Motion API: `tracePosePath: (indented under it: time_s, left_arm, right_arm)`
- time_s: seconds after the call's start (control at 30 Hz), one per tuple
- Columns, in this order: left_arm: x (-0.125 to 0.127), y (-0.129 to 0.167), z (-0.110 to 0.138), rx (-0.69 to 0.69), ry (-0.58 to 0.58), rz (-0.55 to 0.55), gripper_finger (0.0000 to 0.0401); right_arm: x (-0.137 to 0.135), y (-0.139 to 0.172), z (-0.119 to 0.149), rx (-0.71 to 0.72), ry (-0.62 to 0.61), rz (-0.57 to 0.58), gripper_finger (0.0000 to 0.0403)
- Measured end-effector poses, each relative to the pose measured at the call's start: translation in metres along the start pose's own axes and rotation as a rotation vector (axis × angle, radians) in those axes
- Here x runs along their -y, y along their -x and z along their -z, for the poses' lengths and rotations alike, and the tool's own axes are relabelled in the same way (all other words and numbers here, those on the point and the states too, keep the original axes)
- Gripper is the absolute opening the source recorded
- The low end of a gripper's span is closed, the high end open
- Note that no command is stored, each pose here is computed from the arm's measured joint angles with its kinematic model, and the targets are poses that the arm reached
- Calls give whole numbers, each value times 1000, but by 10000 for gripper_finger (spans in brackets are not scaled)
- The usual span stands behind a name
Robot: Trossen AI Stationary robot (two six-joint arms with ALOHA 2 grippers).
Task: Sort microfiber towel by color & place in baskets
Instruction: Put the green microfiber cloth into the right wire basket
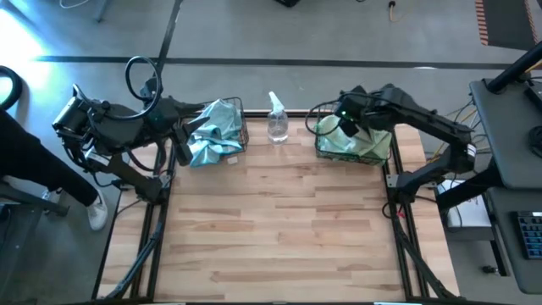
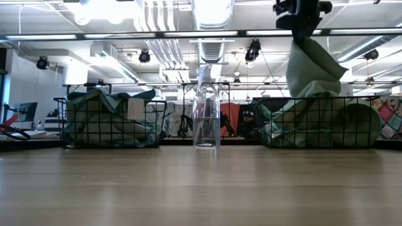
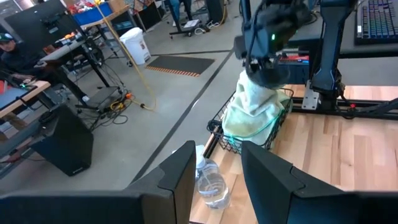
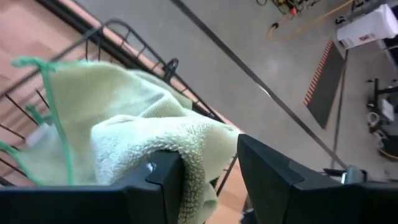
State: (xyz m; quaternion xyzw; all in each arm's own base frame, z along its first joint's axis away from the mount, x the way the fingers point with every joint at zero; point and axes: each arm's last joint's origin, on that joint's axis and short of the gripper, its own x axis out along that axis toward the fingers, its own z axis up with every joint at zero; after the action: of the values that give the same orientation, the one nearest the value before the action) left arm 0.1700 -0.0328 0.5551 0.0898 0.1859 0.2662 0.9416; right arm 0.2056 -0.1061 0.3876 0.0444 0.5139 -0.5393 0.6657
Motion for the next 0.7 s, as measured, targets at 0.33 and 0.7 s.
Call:
tracePosePath:
  time_s: [0.33, 0.7]
  left_arm:
    - [0, 0, 0, 0, 1, 0, 114]
    - [0, 0, 1, -5, 22, 8, 114]
  right_arm:
    - [-22, -22, 1, -72, 55, 43, 146]
    - [-37, -33, -8, -93, 41, -6, 146]
